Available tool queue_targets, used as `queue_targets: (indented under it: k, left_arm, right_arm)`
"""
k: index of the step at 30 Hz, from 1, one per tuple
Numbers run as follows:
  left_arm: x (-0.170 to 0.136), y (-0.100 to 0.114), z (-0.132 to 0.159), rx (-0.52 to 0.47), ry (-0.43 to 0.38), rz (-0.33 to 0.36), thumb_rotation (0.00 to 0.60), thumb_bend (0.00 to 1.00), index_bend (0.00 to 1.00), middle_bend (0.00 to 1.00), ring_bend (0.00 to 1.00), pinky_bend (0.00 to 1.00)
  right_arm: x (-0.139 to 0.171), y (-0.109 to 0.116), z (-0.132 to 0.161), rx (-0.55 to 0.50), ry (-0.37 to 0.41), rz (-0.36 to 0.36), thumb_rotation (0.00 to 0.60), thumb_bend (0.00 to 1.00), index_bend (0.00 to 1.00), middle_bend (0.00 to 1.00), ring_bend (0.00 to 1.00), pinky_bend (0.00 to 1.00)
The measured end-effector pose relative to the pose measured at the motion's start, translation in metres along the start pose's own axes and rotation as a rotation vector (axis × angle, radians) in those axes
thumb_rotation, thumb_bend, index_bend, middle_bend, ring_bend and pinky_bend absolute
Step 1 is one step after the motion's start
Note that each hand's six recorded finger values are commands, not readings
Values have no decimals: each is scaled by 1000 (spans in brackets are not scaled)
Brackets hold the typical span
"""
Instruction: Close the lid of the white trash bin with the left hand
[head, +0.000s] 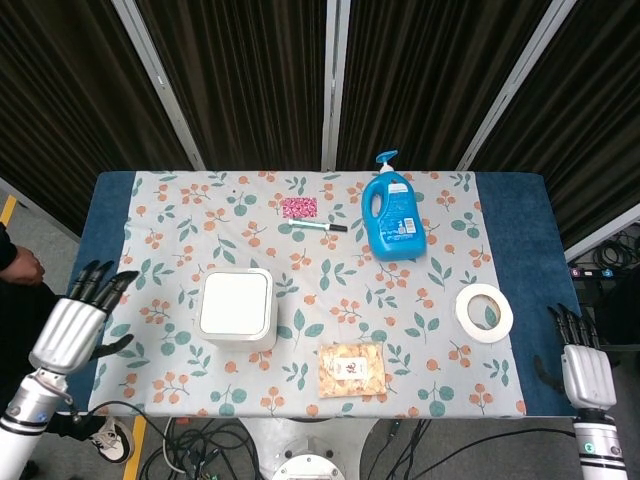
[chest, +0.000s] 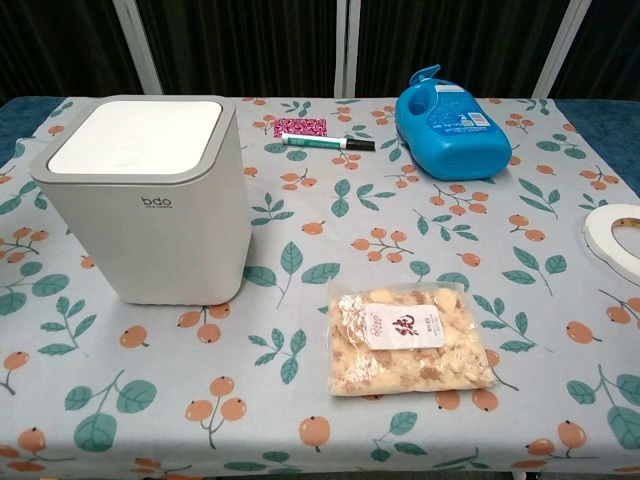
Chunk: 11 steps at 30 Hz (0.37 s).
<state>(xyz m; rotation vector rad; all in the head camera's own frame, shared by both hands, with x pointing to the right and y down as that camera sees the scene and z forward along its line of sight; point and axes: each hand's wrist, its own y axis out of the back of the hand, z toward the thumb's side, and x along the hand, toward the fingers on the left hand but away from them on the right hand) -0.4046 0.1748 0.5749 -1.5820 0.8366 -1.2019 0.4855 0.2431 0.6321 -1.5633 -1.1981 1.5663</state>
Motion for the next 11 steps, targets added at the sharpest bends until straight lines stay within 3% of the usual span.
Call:
queue_targets:
  k: [4,11]
  left_arm:
    - [-28,-20,-27,103,125,-47,600,125,96,121,18,51]
    - [-50,-45,-37,72,229,-105,600,124,96,119,18,49]
  right_arm:
    - [1,10,-1,-5,2,-39,600,320,0,0,0,0]
    - [4,8,5,-13,20,-29,600,319,0,0,0,0]
